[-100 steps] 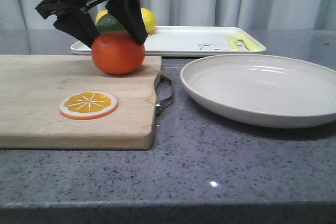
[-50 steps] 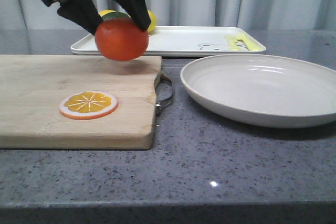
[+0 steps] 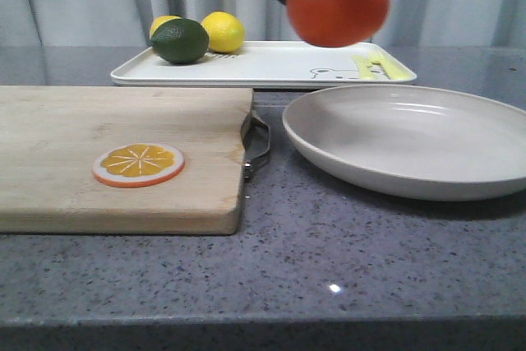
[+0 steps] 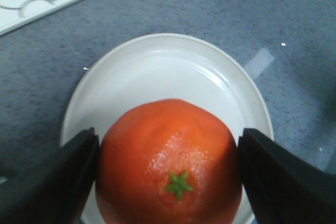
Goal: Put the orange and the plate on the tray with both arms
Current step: 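Lift the orange with the left gripper and lower it onto the white plate, then open the left gripper and raise it away from the orange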
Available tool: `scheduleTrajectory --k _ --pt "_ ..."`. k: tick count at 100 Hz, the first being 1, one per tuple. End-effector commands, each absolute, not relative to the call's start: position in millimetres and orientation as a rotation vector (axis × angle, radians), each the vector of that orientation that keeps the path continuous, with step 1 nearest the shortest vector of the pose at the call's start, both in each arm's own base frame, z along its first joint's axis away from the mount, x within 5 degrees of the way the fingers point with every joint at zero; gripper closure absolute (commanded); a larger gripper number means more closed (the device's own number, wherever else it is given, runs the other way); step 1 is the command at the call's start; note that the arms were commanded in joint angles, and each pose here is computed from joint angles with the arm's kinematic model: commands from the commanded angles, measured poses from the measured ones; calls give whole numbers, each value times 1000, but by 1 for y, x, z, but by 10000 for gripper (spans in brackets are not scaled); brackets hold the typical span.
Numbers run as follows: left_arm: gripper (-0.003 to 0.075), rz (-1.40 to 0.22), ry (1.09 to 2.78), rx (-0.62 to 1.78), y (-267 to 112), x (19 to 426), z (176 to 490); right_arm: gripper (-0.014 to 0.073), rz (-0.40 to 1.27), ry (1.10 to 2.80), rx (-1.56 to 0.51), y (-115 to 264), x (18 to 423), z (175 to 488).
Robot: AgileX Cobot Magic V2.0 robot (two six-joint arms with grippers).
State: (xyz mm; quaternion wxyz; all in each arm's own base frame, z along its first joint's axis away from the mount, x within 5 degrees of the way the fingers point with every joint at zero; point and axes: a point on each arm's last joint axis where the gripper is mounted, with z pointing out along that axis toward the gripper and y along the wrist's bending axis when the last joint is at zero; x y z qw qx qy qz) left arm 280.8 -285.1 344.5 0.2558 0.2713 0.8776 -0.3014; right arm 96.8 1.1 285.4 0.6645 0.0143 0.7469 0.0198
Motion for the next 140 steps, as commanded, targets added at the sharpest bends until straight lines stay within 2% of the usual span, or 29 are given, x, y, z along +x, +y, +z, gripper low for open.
scheduleTrajectory --k 1,21,51,84,91,113,140 --pt "335 -908 2243 732 -301 266 370 661 38 1597 22 1 99 303" --pt "336 -906 2255 771 -327 264 346 661 38 1597 22 1 99 303" --pt "335 -849 2317 783 -337 277 314 661 38 1597 22 1 99 303" --pt "328 -818 2306 780 -338 283 308 661 38 1597 22 1 99 303" --pt "299 -817 2304 775 -337 284 308 661 38 1597 22 1 99 303" --pt "95 -811 2308 778 -336 285 307 661 38 1597 22 1 99 303" --pt "91 -803 2292 759 -327 296 323 661 37 1602 23 1 99 302"
